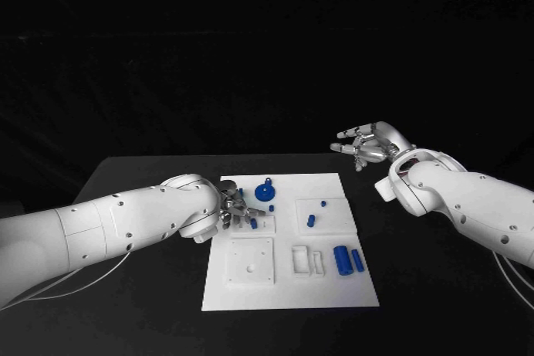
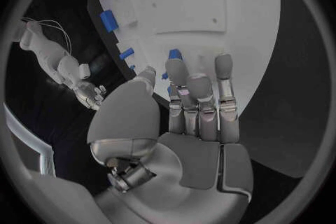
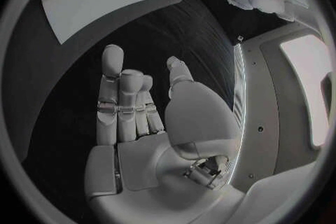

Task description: Assemble the parts on the task board

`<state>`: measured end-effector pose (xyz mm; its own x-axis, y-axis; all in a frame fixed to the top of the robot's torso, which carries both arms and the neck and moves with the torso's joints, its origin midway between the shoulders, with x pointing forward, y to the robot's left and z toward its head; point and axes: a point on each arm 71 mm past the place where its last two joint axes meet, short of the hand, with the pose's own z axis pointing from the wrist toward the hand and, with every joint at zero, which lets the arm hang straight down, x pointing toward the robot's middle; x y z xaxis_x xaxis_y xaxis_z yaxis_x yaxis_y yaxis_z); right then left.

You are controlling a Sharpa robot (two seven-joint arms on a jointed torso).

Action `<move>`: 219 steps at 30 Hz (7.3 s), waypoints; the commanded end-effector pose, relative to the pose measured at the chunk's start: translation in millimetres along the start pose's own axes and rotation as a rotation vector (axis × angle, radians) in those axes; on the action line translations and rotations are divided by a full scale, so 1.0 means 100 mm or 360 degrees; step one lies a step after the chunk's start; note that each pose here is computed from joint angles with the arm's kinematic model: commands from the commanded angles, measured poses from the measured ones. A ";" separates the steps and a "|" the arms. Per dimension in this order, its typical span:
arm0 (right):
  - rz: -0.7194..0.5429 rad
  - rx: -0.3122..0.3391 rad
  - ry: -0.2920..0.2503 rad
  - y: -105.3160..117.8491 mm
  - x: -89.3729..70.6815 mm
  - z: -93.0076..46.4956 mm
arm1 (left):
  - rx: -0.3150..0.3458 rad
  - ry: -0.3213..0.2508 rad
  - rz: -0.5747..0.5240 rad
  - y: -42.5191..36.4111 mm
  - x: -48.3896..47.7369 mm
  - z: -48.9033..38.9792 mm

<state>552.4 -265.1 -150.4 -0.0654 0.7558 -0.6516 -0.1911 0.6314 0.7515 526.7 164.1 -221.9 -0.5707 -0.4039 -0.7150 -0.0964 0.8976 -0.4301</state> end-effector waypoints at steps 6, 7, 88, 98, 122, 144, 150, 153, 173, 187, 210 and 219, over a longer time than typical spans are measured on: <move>0.0001 -0.0012 0.0014 -0.01 -0.01 -0.01 | 0.0007 -0.0022 -0.0084 0.063 -0.115 -0.071; 0.0001 -0.0011 0.0014 -0.01 -0.01 -0.01 | 0.0005 -0.0023 -0.0091 0.074 -0.123 -0.081; 0.0002 -0.0003 0.0016 -0.03 0.00 -0.03 | -0.0098 0.0206 0.0049 0.023 0.128 0.043; 0.0006 -0.0002 0.0021 -0.03 0.01 -0.03 | -0.0084 0.0220 0.0052 0.000 0.140 0.050; 0.0011 0.0003 0.0028 -0.04 0.04 -0.03 | -0.0086 0.0203 -0.0005 -0.001 0.126 0.084; 0.0015 0.0010 0.0037 -0.07 0.06 -0.03 | -0.0049 0.0216 -0.0226 0.056 0.076 0.003; 0.0019 0.0007 0.0045 -0.07 0.07 -0.04 | 0.0016 0.0253 -0.0321 0.026 0.013 -0.048; 0.0021 -0.0005 0.0056 -0.05 0.09 -0.05 | 0.0102 0.0308 -0.0411 0.011 -0.017 -0.081; -0.0267 -0.0409 0.0458 0.50 0.61 -0.29 | 0.0788 0.0716 -0.1150 0.051 -0.193 -0.323; -0.0281 -0.0597 0.0637 0.76 0.90 -0.48 | 0.0858 0.0789 -0.1174 0.087 -0.216 -0.351; -0.0218 -0.0721 0.0670 0.99 1.02 -0.60 | 0.0829 0.0780 -0.1051 0.063 -0.181 -0.327; -0.0207 -0.0719 0.0690 1.00 1.05 -0.59 | 0.0831 0.0797 -0.1042 0.035 -0.161 -0.330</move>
<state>469.6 -135.0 -149.1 -0.3695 0.4913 -0.7887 -0.6030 0.5190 0.6058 509.9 182.7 -194.7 -0.8132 -0.5818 0.0174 -0.2226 0.2833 -0.9328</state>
